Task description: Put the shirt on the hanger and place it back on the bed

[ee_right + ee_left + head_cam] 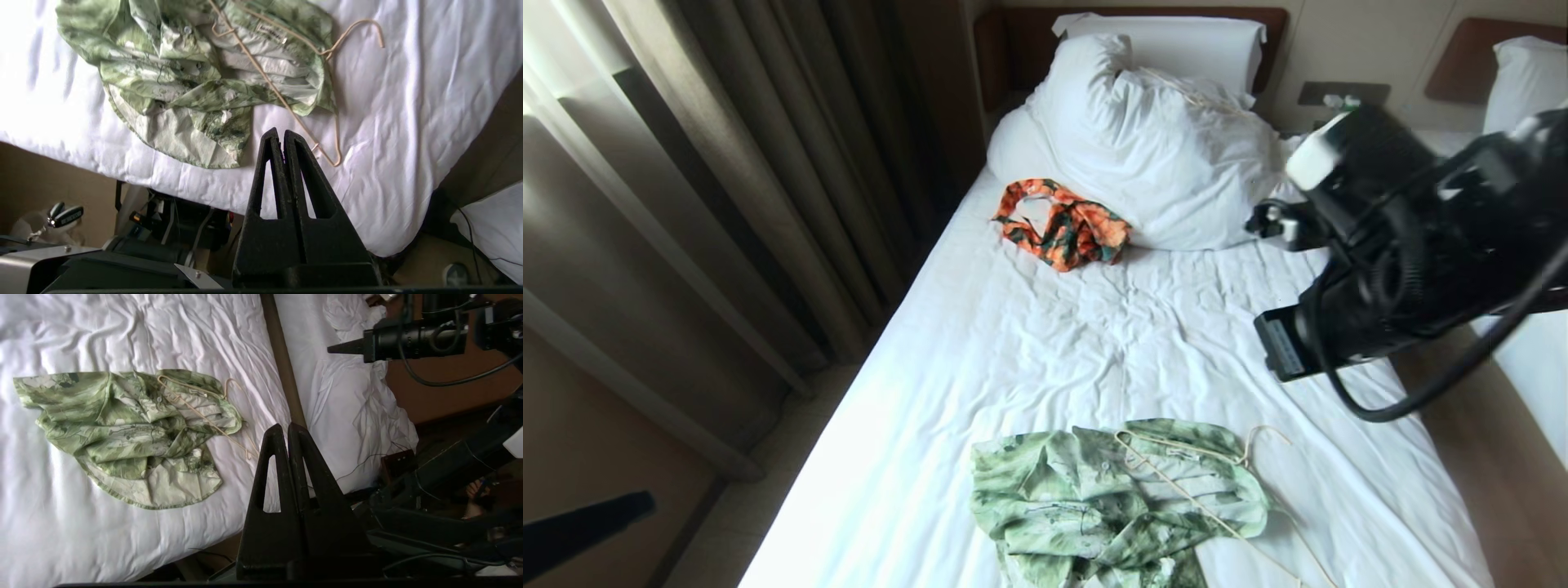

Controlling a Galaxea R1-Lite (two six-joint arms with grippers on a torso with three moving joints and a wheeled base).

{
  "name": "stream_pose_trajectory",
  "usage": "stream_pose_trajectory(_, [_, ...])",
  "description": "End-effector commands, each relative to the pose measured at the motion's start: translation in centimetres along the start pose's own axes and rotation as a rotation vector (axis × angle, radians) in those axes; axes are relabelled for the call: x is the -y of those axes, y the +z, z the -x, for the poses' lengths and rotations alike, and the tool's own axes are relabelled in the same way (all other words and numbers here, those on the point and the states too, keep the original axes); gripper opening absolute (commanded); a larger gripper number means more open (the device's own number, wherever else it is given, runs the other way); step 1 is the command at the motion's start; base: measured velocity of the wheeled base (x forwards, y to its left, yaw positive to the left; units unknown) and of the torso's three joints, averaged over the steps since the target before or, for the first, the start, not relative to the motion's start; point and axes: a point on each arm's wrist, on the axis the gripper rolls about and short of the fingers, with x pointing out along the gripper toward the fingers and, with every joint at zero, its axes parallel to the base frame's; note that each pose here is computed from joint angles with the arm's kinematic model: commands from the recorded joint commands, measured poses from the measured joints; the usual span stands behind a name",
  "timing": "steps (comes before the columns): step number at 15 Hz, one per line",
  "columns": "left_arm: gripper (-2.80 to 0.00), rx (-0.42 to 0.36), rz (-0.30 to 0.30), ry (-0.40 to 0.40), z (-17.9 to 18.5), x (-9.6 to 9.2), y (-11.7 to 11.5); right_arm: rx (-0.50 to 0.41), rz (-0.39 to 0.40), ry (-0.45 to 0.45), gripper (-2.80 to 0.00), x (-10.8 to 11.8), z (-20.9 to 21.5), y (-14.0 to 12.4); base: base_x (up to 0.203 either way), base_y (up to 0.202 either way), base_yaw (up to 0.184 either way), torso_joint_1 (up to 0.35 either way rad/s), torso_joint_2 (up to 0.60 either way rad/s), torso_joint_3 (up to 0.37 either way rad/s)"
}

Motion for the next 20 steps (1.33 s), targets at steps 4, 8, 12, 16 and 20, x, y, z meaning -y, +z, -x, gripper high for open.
stream_pose_trajectory(4, [-2.80, 0.132, -0.098, -0.010, 3.7, 2.1, -2.7, 0.257, -0.137, 0.011, -2.80, 5.4, 11.7, -4.5, 0.000, 0.000, 0.000, 0.000, 0.00, 0.000])
stream_pose_trajectory(8, [-2.80, 0.210, -0.125, 0.042, 5.3, 2.5, -4.5, 0.397, -0.226, -0.003, -2.80, 8.6, 17.2, -10.1, 0.000, 0.000, 0.000, 0.000, 0.00, 0.000])
stream_pose_trajectory(12, [-2.80, 0.346, -0.158, 0.137, 6.7, 2.8, -5.6, 0.532, -0.328, -0.042, -2.80, 10.4, 20.9, -16.0, 0.000, 0.000, 0.000, 0.000, 0.00, 0.000])
stream_pose_trajectory(16, [-2.80, 0.356, -0.300, 0.240, 7.9, 2.3, -8.5, 0.618, -0.468, -0.120, -2.80, 10.6, 22.3, -21.8, 0.000, 0.000, 0.000, 0.000, 0.00, 0.000])
stream_pose_trajectory(20, [-2.80, 0.323, -0.401, 0.287, 8.0, 1.3, -10.2, 0.659, -0.521, -0.148, -2.80, 9.1, 21.7, -26.8, 0.000, 0.000, 0.000, 0.000, 0.00, 0.000])
